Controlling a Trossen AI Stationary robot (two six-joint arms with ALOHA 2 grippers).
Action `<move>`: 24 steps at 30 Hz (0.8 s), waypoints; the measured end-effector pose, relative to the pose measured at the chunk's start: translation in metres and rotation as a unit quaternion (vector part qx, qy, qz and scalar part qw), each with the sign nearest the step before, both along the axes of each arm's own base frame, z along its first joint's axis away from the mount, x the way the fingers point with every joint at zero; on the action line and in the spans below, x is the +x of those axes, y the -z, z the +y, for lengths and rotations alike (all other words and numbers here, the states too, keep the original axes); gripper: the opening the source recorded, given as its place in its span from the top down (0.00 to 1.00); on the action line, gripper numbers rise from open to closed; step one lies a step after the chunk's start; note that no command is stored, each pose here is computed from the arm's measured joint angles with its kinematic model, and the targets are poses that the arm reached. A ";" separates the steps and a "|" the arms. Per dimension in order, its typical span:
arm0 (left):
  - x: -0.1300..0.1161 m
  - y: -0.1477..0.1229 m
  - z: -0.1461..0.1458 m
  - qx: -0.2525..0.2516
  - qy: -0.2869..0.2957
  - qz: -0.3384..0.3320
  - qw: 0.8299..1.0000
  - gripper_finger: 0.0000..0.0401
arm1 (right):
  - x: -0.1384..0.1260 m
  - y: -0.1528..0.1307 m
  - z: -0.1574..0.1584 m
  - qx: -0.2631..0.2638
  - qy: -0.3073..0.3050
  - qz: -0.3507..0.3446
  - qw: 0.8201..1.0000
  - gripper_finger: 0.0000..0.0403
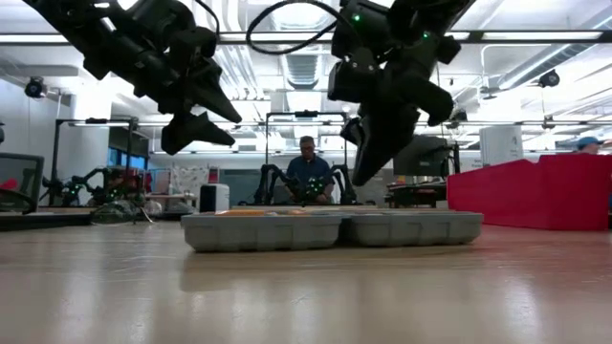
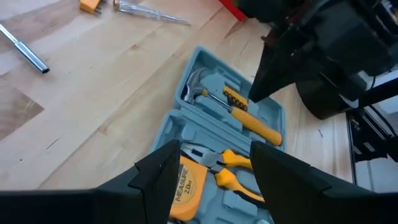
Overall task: Prefit tool cases
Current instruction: Put the bottom yellow screwdriver bit set into the gray pre-fit tool case
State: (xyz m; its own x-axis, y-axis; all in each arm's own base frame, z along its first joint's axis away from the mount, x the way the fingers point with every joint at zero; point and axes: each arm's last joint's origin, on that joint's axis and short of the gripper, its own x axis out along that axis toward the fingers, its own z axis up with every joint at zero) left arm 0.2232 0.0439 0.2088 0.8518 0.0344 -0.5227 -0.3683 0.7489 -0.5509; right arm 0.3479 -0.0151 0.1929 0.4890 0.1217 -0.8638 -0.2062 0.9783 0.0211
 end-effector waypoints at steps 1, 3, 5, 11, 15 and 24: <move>0.000 0.000 0.000 0.000 0.000 0.000 1.000 0.49 | 0.000 0.001 0.000 0.000 0.000 0.005 1.000 1.00; 0.000 0.000 0.000 0.000 0.000 -0.001 1.000 0.49 | 0.000 0.001 0.000 0.001 -0.001 0.005 1.000 1.00; 0.000 0.000 0.000 0.000 0.000 -0.001 1.000 0.49 | 0.000 0.003 -0.001 0.001 -0.002 0.007 1.000 1.00; 0.000 0.000 0.000 -0.001 -0.001 -0.002 1.000 0.49 | -0.006 0.015 -0.002 0.002 -0.002 0.021 1.000 1.00; 0.000 -0.001 0.000 0.000 -0.001 -0.003 1.000 0.49 | -0.008 0.032 -0.005 0.002 0.000 0.023 1.000 1.00; 0.000 -0.001 0.000 -0.013 -0.003 -0.005 1.000 0.49 | -0.008 0.051 -0.019 0.028 0.012 0.035 0.999 1.00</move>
State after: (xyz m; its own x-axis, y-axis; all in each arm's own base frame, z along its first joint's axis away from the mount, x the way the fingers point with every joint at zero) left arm 0.2235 0.0437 0.2094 0.8566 0.0254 -0.5154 -0.3667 0.7327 -0.5733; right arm 0.3397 -0.0337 0.1423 0.4308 0.1593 -0.8883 -0.1787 0.9799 0.0891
